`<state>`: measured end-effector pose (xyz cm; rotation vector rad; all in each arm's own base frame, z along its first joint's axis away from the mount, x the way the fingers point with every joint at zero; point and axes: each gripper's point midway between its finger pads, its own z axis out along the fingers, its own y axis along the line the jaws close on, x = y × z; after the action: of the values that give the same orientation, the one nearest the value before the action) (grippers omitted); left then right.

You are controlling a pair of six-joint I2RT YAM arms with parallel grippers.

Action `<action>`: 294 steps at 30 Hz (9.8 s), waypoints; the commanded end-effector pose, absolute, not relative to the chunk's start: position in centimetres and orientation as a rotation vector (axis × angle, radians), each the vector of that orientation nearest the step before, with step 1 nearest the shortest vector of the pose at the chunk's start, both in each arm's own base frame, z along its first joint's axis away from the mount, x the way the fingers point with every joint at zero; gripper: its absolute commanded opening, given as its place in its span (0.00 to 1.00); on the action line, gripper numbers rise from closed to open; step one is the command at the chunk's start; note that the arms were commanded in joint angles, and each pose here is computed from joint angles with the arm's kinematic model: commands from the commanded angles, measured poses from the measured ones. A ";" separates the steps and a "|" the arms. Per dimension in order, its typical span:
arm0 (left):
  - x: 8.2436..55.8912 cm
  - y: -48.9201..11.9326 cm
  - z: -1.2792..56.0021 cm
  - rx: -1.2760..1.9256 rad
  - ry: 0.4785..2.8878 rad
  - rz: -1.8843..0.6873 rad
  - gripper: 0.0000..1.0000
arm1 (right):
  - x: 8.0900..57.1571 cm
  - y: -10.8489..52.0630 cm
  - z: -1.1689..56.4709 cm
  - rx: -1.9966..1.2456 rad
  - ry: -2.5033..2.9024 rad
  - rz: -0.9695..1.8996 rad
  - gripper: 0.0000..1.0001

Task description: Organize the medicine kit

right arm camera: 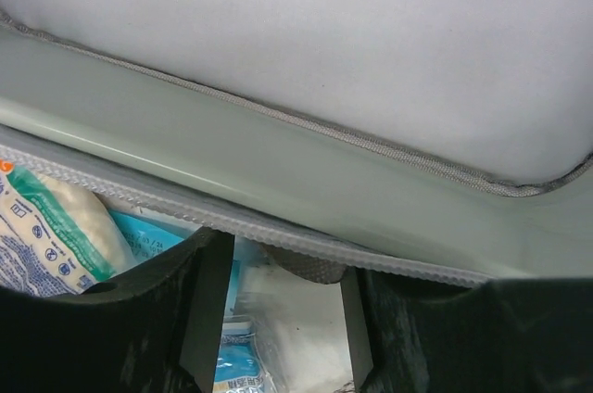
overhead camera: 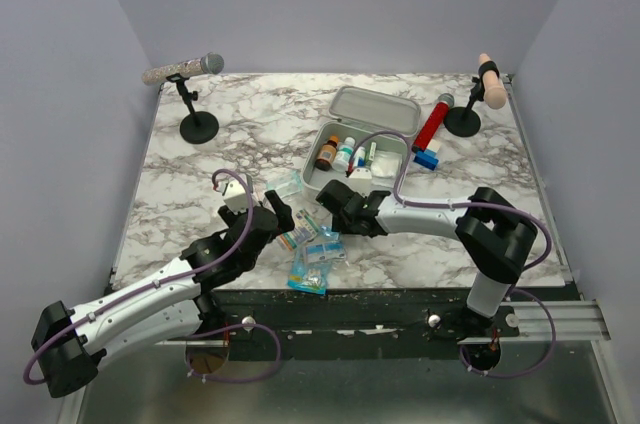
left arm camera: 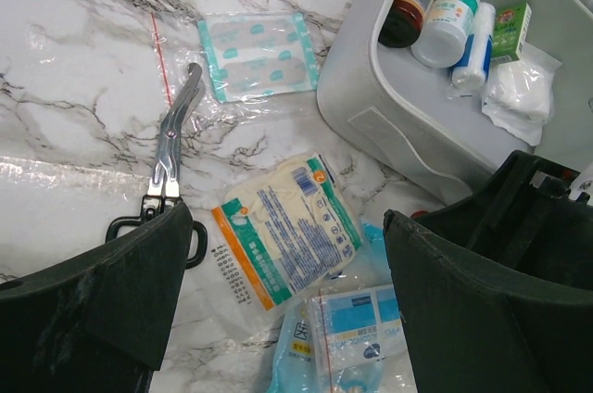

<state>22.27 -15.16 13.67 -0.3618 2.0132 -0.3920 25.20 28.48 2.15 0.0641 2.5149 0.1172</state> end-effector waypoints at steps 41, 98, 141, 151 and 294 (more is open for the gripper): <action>23.6 -15.8 14.5 -0.312 2.001 -0.332 0.95 | 33.3 20.6 15.3 0.082 2.237 0.086 0.08; 28.5 -13.1 10.8 -0.439 2.219 -0.330 0.96 | 29.2 22.6 18.7 -0.134 2.183 0.582 0.66; 23.6 -18.5 0.8 -0.102 2.509 -0.121 0.41 | 22.1 23.0 11.5 -0.332 2.329 0.660 0.62; 23.6 -19.2 2.3 -0.123 2.449 -0.238 0.28 | 21.6 23.3 12.1 -0.357 2.318 0.700 0.62; 20.5 -15.3 20.7 -0.239 1.774 -0.718 0.86 | 32.4 28.0 10.8 -1.481 2.068 0.359 0.01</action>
<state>20.40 -15.21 21.42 -0.2669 1.7477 -0.7548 32.68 26.84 11.49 -1.3986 2.1107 0.2826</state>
